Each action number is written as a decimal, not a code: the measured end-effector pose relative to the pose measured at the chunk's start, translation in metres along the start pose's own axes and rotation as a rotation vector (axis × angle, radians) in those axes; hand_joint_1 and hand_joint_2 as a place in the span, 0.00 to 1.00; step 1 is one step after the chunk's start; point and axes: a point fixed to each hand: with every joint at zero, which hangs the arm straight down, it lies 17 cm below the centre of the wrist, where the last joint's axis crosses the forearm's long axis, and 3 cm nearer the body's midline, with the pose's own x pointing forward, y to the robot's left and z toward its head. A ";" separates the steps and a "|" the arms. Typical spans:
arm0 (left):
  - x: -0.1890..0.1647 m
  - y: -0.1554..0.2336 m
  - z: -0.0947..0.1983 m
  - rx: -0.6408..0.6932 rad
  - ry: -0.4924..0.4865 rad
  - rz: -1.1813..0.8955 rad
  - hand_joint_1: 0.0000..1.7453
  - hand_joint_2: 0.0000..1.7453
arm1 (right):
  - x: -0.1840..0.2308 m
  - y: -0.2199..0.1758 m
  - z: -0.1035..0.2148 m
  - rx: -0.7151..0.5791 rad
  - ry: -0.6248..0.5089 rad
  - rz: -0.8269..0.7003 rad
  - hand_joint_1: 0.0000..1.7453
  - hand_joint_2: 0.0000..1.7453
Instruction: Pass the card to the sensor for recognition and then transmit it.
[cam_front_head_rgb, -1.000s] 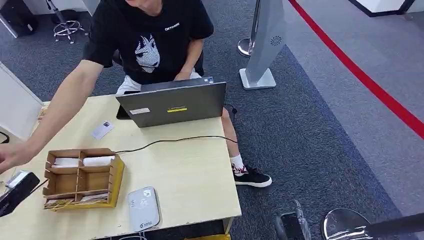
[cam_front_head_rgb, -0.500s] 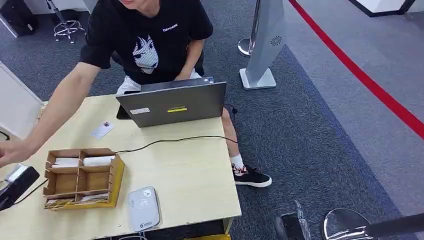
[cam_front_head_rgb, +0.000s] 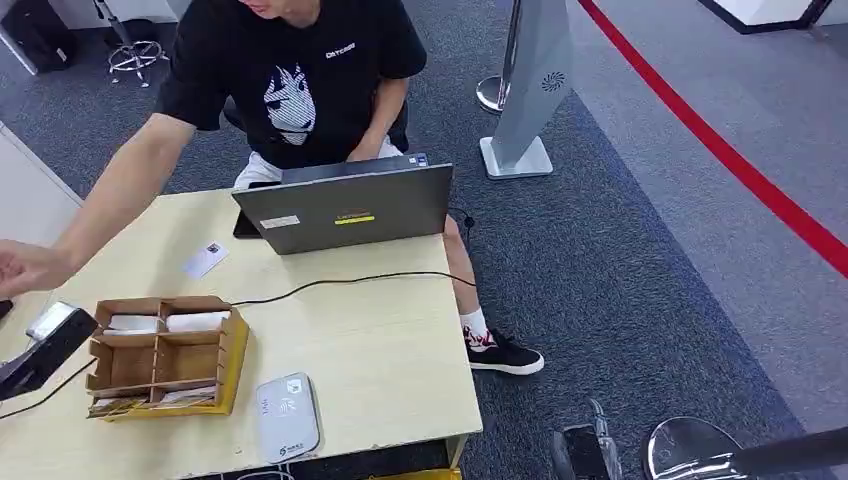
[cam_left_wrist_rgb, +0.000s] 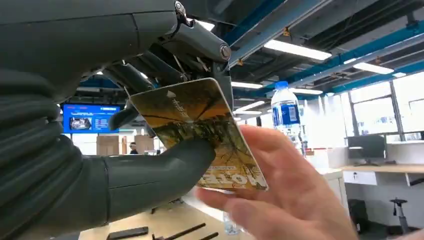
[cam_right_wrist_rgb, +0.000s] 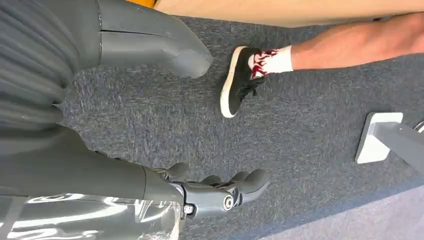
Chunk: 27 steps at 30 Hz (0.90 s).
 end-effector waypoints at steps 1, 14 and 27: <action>0.000 0.001 -0.001 0.003 0.000 0.001 1.00 1.00 | 0.000 0.000 0.000 0.000 0.000 0.000 0.00 1.00; 0.015 0.007 0.001 0.019 -0.040 0.018 1.00 1.00 | 0.000 0.001 0.000 0.004 -0.001 0.005 0.00 1.00; 0.113 0.018 0.039 0.035 -0.204 0.158 1.00 1.00 | -0.005 -0.005 -0.002 -0.036 0.045 -0.010 0.00 1.00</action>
